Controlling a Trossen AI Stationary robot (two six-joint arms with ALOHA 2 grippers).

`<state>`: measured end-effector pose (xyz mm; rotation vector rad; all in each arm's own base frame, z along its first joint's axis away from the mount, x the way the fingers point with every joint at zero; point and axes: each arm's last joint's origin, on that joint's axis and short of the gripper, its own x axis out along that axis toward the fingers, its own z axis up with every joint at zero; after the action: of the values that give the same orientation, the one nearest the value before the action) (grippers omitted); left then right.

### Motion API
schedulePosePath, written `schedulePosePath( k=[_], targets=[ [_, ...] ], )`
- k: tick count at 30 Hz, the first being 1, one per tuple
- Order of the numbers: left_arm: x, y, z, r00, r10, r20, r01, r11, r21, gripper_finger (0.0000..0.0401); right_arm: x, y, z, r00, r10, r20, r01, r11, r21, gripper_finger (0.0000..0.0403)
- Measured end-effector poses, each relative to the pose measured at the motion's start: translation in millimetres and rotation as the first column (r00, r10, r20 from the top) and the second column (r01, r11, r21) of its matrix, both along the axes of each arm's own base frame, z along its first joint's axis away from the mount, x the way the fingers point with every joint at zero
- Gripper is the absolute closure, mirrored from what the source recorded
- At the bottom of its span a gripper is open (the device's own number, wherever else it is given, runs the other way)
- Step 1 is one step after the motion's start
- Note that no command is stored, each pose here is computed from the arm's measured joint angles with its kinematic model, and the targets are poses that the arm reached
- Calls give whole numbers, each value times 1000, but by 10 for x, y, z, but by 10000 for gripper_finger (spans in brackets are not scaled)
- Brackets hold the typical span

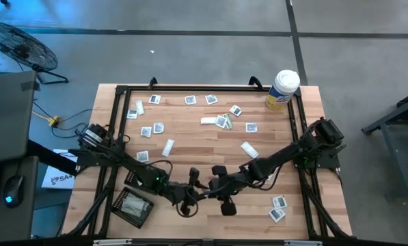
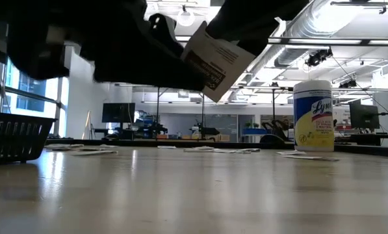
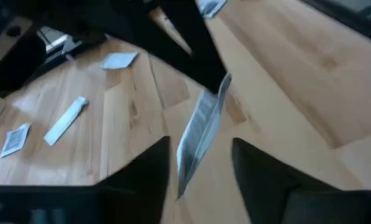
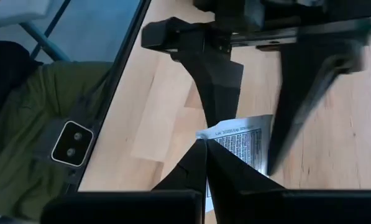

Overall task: Pick & Place First Aid Supplies
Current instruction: Put the towelette pack into the top black bin

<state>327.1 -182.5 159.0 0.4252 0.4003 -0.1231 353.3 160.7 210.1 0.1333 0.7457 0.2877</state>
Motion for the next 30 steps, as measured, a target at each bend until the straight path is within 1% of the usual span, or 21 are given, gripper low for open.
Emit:
schedulePosePath(
  k=[2, 5, 6, 8, 12, 15, 18, 21, 24, 27, 30],
  targets=[
    [11, -7, 27, 1000, 1, 27, -1, 1000, -18, 295, 0, -2, -1, 1000, -5, 1, 5, 1000, -5, 402],
    [16, -10, 41, 999, 0, 41, 1, 1000, -29, 374, 1, -5, 1, 1000, -12, 4, 12, 1000, -10, 401],
    [16, -11, 40, 999, 3, 40, -2, 999, -36, 387, 1, -7, 0, 1000, -15, 4, 15, 1000, -12, 401],
    [14, -11, 37, 999, 9, 36, -7, 999, -47, 386, 0, -8, 0, 1000, -15, 3, 15, 1000, -14, 402],
    [-52, -32, 58, 1000, -2, -9, 2, 1000, -17, 395, 2, -9, 4, 1000, 6, 19, -5, 999, -45, 397],
    [-145, -52, 125, 999, 0, -51, 0, 1000, -4, 394, -2, 9, 13, 999, 18, 37, -16, 998, -68, 383],
    [-265, -60, 233, 996, 6, -92, -4, 1000, 14, 397, -7, 19, 32, 998, 34, 50, -30, 997, -73, 361],
    [-451, -48, 343, 983, 11, -183, -12, 1000, -3, 397, -11, 30, 45, 998, 36, 56, -32, 997, -70, 334],
    [-701, 2, 501, 960, 43, -277, -53, 998, -28, 398, -16, 28, 37, 999, 31, 45, -28, 997, -68, 309],
    [-978, 109, 654, 923, 122, -366, -150, 987, -50, 399, -28, 16, 20, 1000, 2, 19, -1, 998, -65, 292],
    [-1250, 236, 755, 861, 205, -466, -264, 962, -64, 399, -22, -11, 12, 1000, -17, 13, 18, 997, -78, 282]
  ],
)
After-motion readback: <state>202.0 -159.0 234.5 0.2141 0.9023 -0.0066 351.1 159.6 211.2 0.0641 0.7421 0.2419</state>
